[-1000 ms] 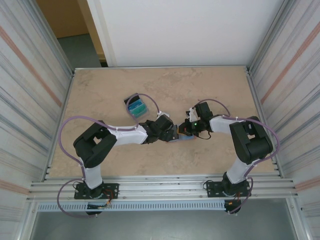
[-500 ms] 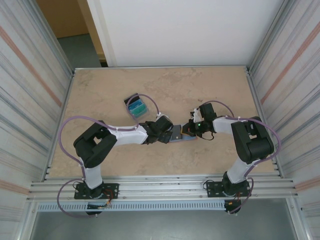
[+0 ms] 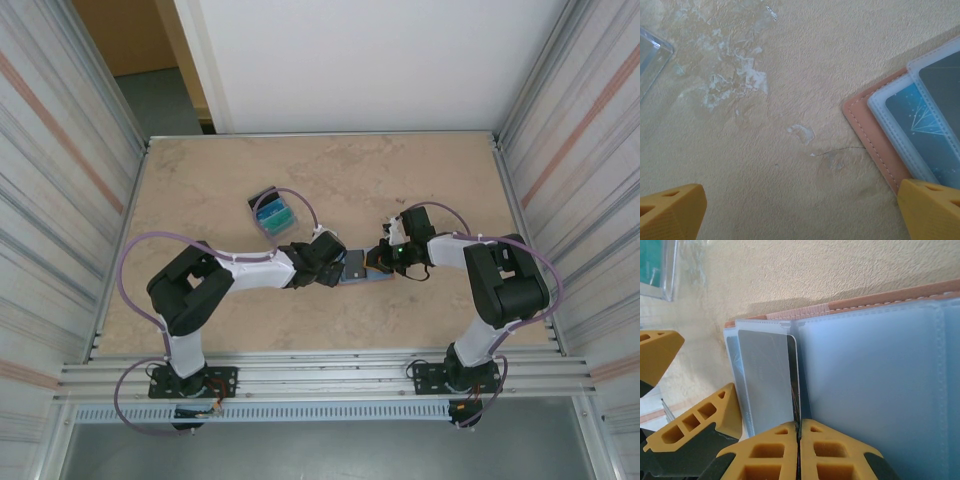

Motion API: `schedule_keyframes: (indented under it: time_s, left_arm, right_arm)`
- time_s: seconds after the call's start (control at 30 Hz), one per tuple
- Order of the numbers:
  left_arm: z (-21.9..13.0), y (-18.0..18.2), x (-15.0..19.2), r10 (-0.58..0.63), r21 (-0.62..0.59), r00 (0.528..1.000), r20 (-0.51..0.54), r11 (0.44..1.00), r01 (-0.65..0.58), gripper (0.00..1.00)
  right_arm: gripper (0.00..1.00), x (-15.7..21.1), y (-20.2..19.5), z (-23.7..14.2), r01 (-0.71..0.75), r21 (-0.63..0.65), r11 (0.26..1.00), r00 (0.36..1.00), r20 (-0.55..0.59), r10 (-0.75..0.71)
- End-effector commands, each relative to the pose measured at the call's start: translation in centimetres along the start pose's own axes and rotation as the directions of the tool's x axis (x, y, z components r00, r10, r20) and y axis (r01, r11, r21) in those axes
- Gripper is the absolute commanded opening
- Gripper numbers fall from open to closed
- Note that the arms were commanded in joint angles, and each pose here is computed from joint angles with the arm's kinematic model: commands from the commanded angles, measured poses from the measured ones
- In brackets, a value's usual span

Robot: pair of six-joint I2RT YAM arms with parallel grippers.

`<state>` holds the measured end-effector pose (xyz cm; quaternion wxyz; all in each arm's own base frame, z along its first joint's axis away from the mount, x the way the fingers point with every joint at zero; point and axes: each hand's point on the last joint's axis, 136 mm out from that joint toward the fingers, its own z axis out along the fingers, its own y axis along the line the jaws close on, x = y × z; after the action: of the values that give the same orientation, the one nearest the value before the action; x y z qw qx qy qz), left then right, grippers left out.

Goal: Take the credit cards out of the card holder

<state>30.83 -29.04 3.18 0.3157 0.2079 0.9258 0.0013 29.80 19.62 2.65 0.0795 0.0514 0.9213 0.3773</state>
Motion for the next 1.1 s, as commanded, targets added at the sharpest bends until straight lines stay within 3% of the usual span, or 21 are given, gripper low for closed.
schedule_keyframes:
  time_s: [0.0,0.3,1.07]
  left_arm:
    - [-1.6,-0.3,-1.6,-0.003,0.023,0.999,0.032,1.0,0.002,0.99]
    - [-2.5,-2.5,-5.1,-0.012,0.12,0.994,0.108,0.993,-0.001,0.99]
    - [1.2,-1.5,-2.4,0.058,0.026,0.998,-0.009,0.998,-0.057,0.98]
  right_arm:
    - [0.08,0.5,-0.9,-0.3,0.005,0.038,0.999,1.0,-0.007,-0.005]
    - [0.09,0.5,-0.6,-0.2,0.011,0.033,0.999,1.0,-0.01,-0.011]
    - [0.08,0.6,-0.5,-0.2,0.007,0.03,1.0,1.0,-0.012,-0.007]
